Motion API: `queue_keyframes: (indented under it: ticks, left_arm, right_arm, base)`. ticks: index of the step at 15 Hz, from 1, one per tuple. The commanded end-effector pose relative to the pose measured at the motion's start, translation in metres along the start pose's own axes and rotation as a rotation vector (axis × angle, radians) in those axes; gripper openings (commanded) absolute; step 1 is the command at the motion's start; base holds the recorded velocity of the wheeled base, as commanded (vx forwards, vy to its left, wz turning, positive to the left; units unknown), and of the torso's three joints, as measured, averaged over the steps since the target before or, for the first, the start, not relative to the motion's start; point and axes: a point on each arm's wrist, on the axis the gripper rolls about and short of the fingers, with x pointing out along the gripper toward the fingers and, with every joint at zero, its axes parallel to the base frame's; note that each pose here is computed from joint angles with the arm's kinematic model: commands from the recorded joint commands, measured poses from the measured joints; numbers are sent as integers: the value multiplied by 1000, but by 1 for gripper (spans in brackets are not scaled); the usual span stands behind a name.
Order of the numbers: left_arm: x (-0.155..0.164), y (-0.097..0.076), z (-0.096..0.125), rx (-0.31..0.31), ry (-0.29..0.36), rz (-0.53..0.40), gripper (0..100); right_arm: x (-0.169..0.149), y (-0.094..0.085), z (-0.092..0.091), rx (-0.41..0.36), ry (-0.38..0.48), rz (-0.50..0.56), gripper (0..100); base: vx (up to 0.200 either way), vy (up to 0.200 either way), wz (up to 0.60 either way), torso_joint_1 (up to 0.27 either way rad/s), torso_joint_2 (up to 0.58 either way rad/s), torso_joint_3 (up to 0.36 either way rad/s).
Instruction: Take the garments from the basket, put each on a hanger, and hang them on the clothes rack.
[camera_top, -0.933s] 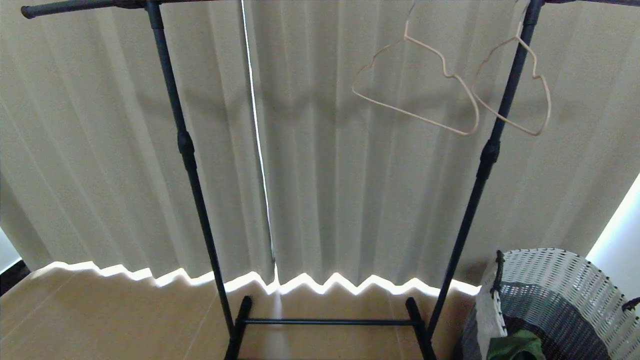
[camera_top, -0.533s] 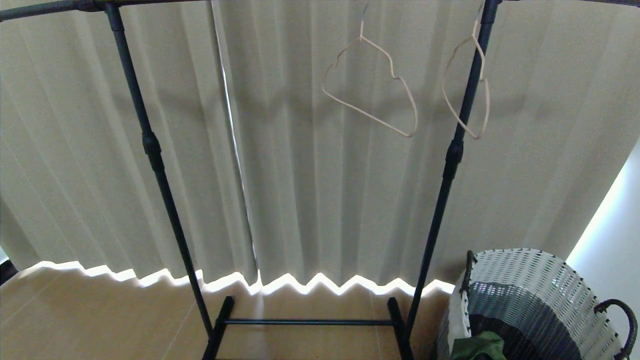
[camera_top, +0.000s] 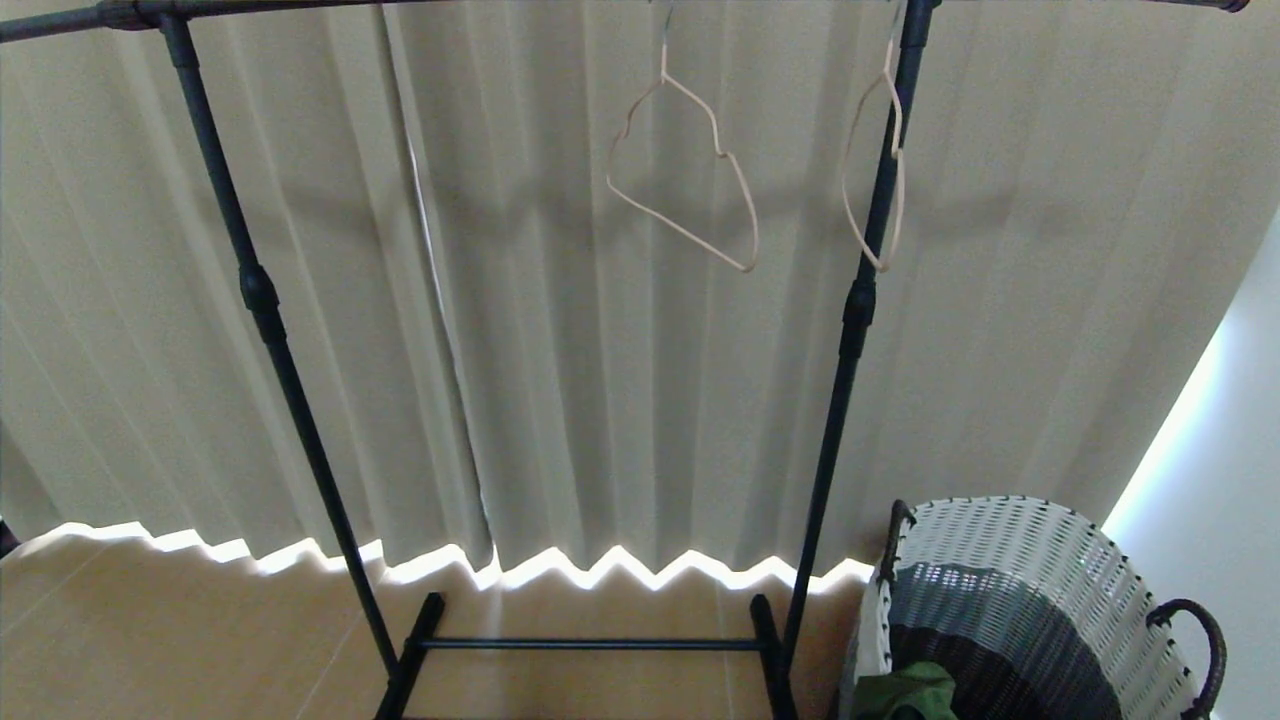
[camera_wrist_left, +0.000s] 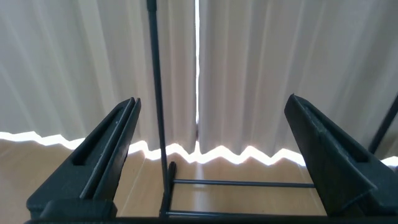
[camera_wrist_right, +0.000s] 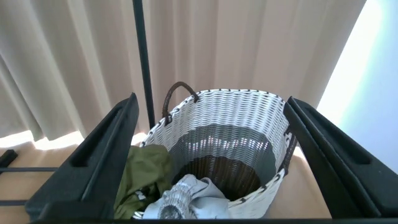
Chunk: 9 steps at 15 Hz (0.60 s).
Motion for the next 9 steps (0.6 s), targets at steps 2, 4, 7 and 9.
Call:
queue_keyframes:
  ticks: [2,4,7,9]
  left_arm:
    - [0,0,0,1,0,1,100]
    - [0,0,0,1,0,1,100]
    - [0,0,0,0,0,-1,100]
    - [0,0,0,0,0,1,100]
  right_arm:
    - [0,0,0,1,1,1,100]
    - [0,0,0,1,1,1,100]
    - [0,0,0,3,1,1,100]
    - [0,0,0,3,0,-1,100]
  base:
    - [0,0,0,0,0,0]
    - [0,0,0,0,0,0]
    - [-67,0,0,-1,-1,1]
    - [-200,0,0,7,-2,-2]
